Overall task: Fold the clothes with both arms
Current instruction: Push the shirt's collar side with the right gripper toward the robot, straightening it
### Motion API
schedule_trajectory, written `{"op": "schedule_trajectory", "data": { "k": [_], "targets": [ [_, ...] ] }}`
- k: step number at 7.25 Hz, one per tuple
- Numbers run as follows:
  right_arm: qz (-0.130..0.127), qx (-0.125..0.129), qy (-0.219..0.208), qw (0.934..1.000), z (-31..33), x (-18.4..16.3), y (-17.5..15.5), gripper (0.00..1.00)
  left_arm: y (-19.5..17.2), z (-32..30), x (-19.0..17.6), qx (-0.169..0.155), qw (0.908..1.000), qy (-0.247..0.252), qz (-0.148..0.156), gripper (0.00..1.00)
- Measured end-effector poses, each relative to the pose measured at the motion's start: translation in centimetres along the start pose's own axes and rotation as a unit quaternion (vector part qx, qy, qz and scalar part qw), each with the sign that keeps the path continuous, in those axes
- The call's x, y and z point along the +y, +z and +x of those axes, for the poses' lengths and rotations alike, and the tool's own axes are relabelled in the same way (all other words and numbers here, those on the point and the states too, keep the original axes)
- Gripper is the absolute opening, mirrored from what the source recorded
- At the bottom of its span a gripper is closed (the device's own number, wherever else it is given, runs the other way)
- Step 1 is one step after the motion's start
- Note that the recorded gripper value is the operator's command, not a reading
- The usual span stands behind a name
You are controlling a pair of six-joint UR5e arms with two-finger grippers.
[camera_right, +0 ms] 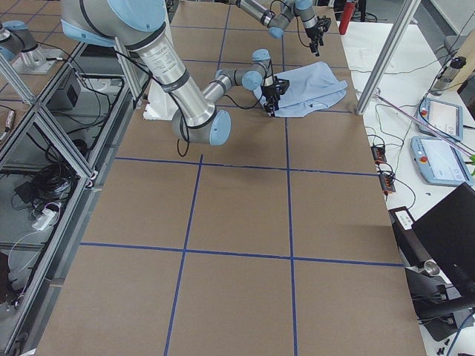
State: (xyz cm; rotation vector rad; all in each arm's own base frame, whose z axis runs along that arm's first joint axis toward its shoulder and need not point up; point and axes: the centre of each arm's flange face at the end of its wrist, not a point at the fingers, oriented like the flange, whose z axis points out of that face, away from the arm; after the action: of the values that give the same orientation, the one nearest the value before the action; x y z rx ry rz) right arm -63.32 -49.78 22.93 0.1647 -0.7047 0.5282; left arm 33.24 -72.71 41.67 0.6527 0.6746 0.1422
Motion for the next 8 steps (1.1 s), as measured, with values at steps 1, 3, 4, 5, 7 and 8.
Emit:
{"op": "schedule_trajectory", "data": {
  "k": [1, 3, 4, 5, 7, 8],
  "targets": [
    [0.000, 0.002, -0.001, 1.0000, 0.1, 0.2, 0.2, 0.14, 0.0, -0.1, 0.0, 0.000, 1.0000, 0.000, 0.000, 1.00],
    [0.000, 0.003, -0.002, 1.0000, 0.1, 0.2, 0.3, 0.00, 0.0, -0.1, 0.1, 0.000, 1.0000, 0.000, 0.000, 1.00],
    [0.000, 0.003, -0.002, 1.0000, 0.1, 0.2, 0.3, 0.00, 0.0, 0.0, 0.1, 0.000, 1.0000, 0.000, 0.000, 1.00],
    [0.000, 0.002, -0.002, 1.0000, 0.2, 0.1, 0.3, 0.00, 0.0, 0.0, 0.1, 0.000, 1.0000, 0.000, 0.000, 1.00],
    [0.000, -0.006, 0.000, 1.0000, 1.4, -1.0, -0.5, 0.00, -0.2, 0.2, -0.1, 0.002, 1.0000, 0.000, 0.003, 1.00],
    [-0.001, -0.015, -0.001, 0.9999, 4.3, -1.1, -1.3, 0.00, -0.5, 0.4, -0.2, 0.004, 1.0000, -0.001, 0.005, 1.00]
  ]
}}
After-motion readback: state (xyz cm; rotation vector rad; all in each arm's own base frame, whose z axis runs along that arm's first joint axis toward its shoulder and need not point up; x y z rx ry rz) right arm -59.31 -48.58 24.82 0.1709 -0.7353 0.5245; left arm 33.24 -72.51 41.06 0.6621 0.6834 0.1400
